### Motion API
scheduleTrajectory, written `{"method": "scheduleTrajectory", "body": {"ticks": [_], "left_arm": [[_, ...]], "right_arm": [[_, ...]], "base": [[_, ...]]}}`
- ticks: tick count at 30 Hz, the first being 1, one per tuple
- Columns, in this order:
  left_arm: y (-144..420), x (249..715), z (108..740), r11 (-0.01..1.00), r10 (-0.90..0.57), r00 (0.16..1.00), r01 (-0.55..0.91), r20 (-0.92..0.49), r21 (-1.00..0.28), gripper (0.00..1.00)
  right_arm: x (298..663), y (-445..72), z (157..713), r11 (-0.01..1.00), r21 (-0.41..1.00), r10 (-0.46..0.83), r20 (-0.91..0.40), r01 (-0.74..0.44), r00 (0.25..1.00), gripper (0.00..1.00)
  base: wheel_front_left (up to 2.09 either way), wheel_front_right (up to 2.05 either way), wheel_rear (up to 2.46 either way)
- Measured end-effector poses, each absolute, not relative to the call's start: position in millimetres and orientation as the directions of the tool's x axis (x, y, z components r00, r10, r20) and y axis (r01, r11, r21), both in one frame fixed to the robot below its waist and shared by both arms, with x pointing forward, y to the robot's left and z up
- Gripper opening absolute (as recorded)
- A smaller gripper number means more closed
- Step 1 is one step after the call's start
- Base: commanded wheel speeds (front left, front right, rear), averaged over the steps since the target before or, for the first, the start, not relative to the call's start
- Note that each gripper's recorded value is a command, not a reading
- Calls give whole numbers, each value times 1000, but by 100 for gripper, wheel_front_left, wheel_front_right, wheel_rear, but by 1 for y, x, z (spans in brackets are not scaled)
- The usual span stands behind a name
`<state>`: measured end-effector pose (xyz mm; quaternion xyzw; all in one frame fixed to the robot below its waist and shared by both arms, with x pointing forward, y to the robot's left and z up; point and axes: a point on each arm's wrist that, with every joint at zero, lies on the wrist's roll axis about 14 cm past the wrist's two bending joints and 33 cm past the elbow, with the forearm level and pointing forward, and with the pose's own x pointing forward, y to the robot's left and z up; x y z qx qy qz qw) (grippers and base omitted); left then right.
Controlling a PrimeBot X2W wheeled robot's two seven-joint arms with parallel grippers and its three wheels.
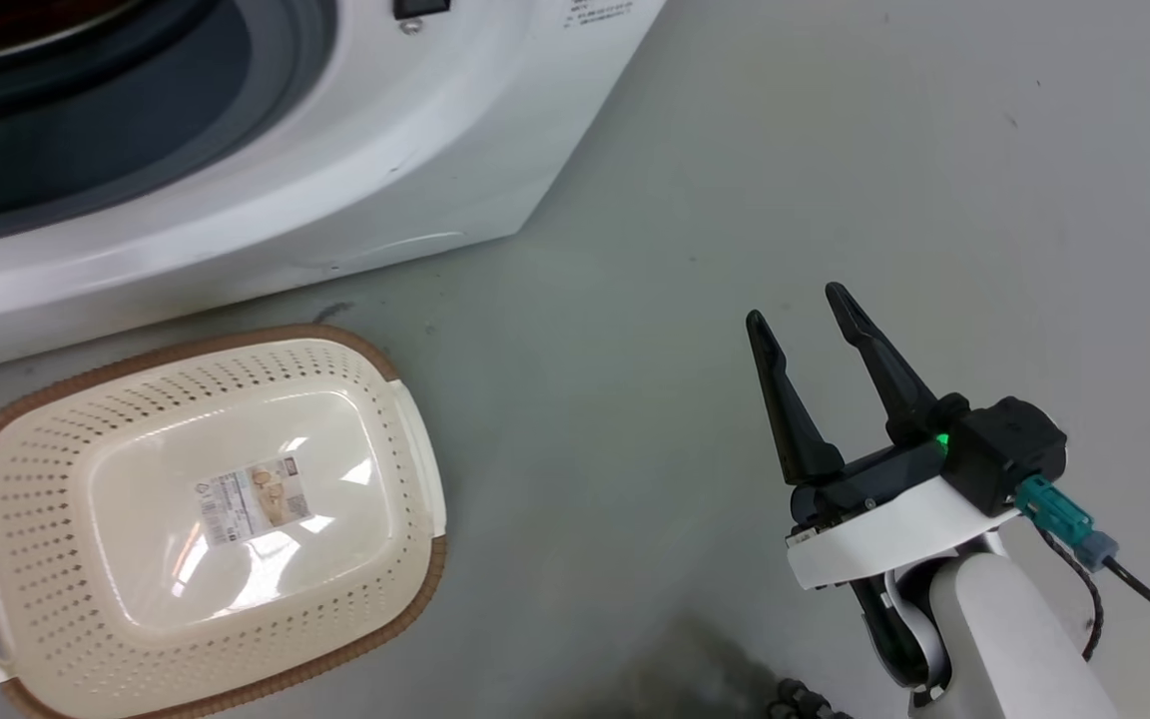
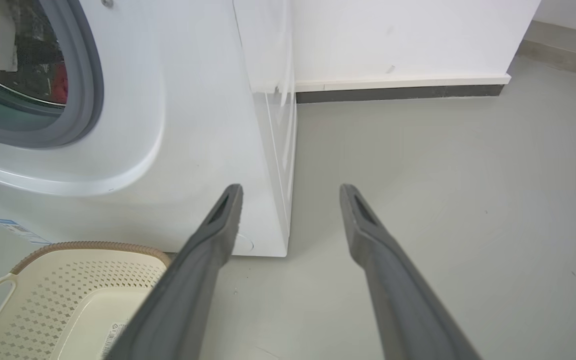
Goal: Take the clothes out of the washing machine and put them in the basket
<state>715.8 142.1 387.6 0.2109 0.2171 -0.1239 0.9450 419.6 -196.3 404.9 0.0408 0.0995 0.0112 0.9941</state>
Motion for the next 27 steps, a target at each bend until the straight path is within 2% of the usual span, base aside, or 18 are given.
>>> {"method": "scheduleTrajectory", "body": {"ticks": [16, 17, 18, 19, 20, 27], "left_arm": [[159, 720, 325, 888, 11, 675, 333, -738, 317, 100], [161, 719, 323, 893, 21, 660, 326, -751, 311, 93], [163, 717, 322, 896, 28, 646, 322, -762, 306, 47], [163, 716, 321, 899, 29, 638, 319, -769, 299, 15], [163, 715, 320, 902, 27, 636, 317, -771, 294, 0], [162, 718, 332, 916, 16, 668, 289, -744, 279, 0]], "right_arm": [[415, -206, 388, 996, 90, -1, -249, 24, 969, 100], [415, -205, 388, 995, 93, 2, -249, 22, 969, 100], [415, -204, 388, 995, 96, 3, -248, 21, 969, 100], [416, -203, 389, 995, 100, 4, -247, 21, 969, 100], [416, -203, 389, 995, 101, 7, -246, 19, 969, 100], [417, -197, 393, 994, 111, 22, -234, 4, 972, 100]], "base": [[0, 0, 0], [0, 0, 0], [0, 0, 0], [0, 0, 0], [0, 0, 0], [0, 0, 0]]}}
